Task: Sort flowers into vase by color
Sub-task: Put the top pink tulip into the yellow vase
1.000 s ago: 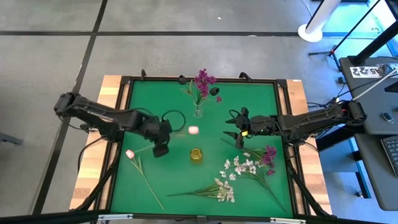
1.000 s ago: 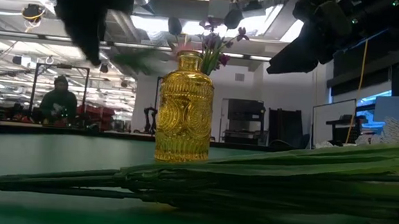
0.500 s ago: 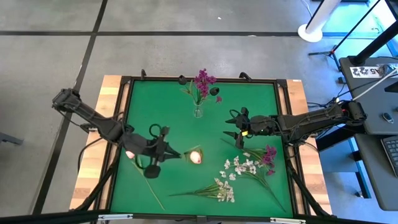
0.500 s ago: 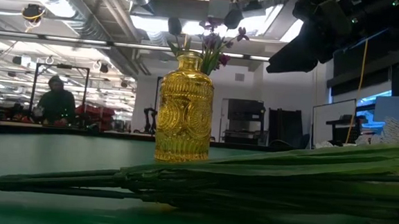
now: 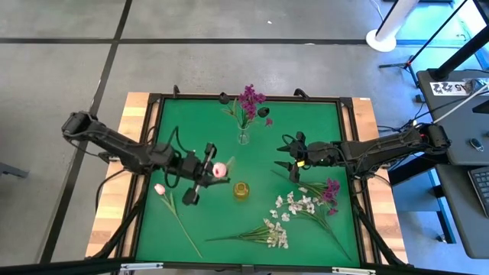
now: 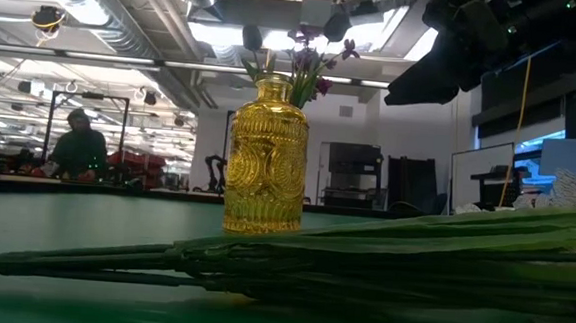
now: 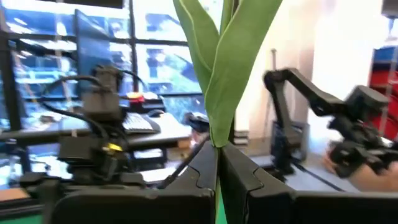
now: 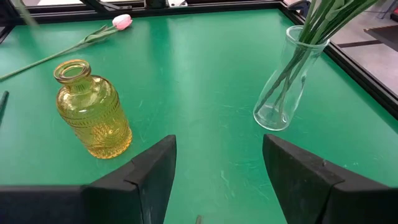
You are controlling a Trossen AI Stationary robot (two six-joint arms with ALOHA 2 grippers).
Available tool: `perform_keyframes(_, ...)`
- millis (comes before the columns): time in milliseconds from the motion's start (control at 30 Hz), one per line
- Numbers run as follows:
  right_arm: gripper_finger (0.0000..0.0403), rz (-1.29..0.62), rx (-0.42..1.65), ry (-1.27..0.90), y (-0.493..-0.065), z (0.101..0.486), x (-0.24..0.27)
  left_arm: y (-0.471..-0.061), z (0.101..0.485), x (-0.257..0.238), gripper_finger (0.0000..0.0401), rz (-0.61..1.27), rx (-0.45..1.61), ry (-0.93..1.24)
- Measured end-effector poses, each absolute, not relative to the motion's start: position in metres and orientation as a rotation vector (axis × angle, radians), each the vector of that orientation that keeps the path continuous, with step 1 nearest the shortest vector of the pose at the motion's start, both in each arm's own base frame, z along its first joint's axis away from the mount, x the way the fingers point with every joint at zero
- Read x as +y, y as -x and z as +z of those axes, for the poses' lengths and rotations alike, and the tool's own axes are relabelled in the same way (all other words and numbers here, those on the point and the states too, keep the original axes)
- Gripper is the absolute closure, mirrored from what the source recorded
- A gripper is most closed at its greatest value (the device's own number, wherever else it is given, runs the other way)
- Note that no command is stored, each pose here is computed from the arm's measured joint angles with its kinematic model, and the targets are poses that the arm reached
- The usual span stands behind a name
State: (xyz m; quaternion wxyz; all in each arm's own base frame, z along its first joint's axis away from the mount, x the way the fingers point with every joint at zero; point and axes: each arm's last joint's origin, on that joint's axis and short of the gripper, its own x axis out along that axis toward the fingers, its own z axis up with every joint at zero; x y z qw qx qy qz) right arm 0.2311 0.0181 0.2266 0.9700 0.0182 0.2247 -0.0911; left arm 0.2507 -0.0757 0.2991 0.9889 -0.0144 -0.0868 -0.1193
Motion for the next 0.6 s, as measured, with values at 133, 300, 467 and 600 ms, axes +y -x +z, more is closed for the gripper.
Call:
perform_keyframes(133,0.0165,-0.184,0.454,-0.037,-0.231,0.227,0.018,-0.253,0.294,-0.064,0.0401,-0.225,-0.172,0.049)
perform_keyframes(300,0.0165,-0.184,0.451,-0.038,-0.231,0.227,0.018,-0.259,0.29,-0.058,0.0401,-0.241,-0.176,0.068)
perform_keyframes(467,0.0165,-0.184,0.45,-0.037,-0.231,0.227,0.018,-0.27,0.279,-0.059,0.0401,-0.24,-0.171,0.068)
perform_keyframes(600,0.0165,-0.184,0.451,-0.037,-0.231,0.227,0.018,-0.276,0.271,-0.061,0.0401,-0.24,-0.154,0.075)
